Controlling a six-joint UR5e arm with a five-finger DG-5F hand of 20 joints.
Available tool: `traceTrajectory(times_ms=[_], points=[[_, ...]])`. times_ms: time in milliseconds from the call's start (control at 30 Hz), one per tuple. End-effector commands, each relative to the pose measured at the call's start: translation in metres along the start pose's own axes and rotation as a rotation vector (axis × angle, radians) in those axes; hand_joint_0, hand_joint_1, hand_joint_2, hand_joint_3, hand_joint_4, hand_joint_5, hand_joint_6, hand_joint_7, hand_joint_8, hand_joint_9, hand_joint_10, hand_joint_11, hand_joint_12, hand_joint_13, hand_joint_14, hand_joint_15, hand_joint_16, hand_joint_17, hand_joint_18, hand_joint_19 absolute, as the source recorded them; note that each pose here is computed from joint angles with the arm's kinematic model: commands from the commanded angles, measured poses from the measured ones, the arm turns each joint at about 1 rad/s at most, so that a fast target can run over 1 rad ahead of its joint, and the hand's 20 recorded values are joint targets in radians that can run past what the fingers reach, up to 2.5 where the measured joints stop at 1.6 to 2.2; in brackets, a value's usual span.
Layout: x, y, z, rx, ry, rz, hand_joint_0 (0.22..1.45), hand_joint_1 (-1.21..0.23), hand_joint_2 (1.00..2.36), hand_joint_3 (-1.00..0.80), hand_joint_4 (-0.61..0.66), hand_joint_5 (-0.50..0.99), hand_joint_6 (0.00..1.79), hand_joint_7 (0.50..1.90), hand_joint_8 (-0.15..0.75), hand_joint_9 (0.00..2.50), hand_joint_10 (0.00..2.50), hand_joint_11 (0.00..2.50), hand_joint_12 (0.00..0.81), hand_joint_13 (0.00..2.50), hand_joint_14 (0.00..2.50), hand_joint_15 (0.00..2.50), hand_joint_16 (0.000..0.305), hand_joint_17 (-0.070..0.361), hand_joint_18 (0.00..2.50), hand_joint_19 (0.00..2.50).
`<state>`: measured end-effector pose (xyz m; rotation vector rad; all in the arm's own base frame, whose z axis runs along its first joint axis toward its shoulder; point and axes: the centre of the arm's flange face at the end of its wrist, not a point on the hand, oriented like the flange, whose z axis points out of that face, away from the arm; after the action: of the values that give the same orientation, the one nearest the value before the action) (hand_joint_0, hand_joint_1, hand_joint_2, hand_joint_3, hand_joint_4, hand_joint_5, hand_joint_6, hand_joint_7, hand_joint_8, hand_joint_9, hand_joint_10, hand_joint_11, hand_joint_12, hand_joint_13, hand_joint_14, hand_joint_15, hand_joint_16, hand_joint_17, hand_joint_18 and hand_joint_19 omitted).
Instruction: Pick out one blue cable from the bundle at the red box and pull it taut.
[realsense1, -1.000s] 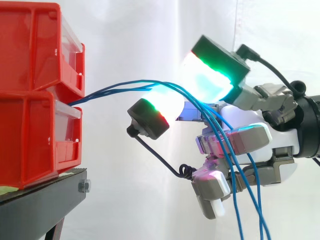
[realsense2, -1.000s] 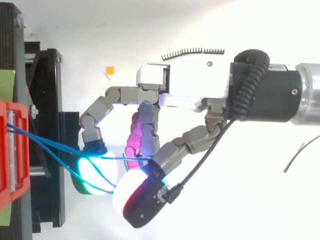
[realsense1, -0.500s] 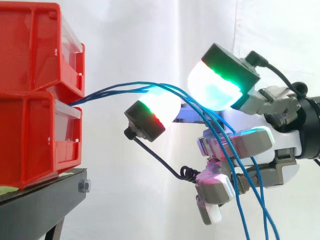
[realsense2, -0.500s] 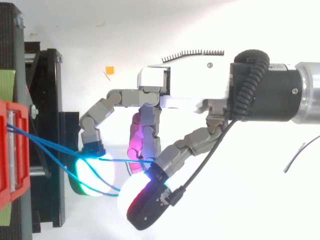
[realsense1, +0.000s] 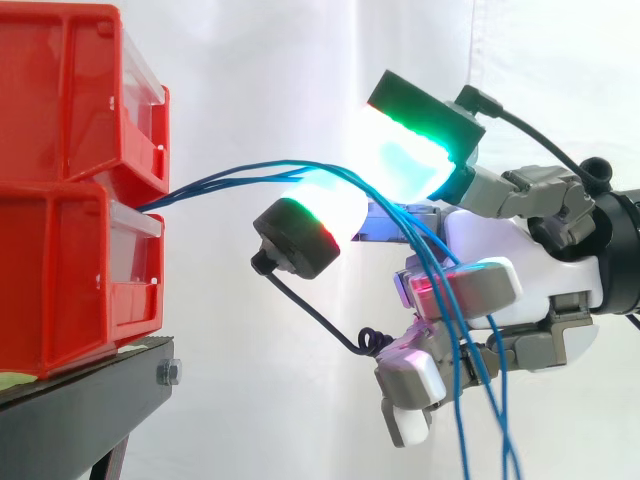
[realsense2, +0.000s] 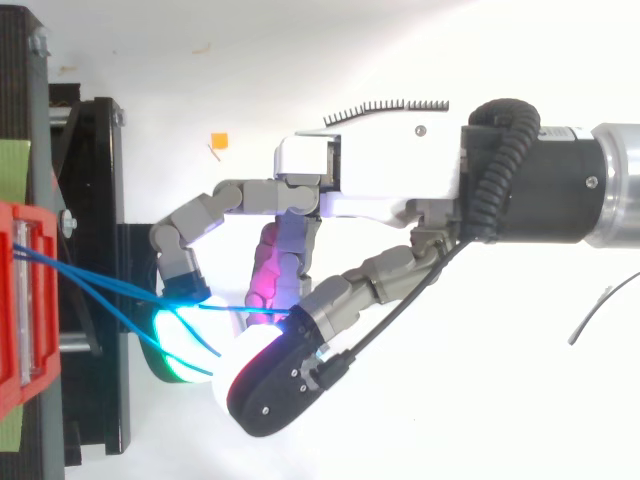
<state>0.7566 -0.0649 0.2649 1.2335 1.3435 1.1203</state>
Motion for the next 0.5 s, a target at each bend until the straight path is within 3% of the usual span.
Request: traceTrajectory(times_ms=[0, 100, 233, 467], points=[[0.0, 0.0003, -0.0012, 0.007, 0.004, -0.001, 0.55, -0.73, 1.01, -0.36, -0.18, -0.02, 0.7, 1.18, 0.188, 1.32, 0.03, 0.79, 0.293, 0.93, 0.03, 0.73, 0.045, 0.1, 0.61, 0.79], [-0.0005, 0.0048, -0.0037, 0.01, 0.004, -0.001, 0.55, -0.75, 1.02, -0.29, -0.13, -0.06, 0.82, 1.03, 0.192, 1.24, 0.03, 0.8, 0.303, 0.88, 0.03, 0.73, 0.046, 0.103, 0.59, 0.79], [-0.0004, 0.0036, -0.005, 0.022, 0.006, -0.003, 0.57, -0.81, 1.02, -0.26, -0.1, -0.08, 0.88, 0.98, 0.198, 1.18, 0.03, 0.81, 0.311, 0.85, 0.03, 0.73, 0.045, 0.102, 0.59, 0.79], [-0.0016, 0.0041, -0.005, 0.023, 0.005, -0.002, 0.67, -0.89, 1.0, -0.47, -0.13, -0.08, 0.92, 0.91, 0.201, 1.19, 0.03, 0.83, 0.299, 0.86, 0.03, 0.7, 0.044, 0.099, 0.63, 0.74]])
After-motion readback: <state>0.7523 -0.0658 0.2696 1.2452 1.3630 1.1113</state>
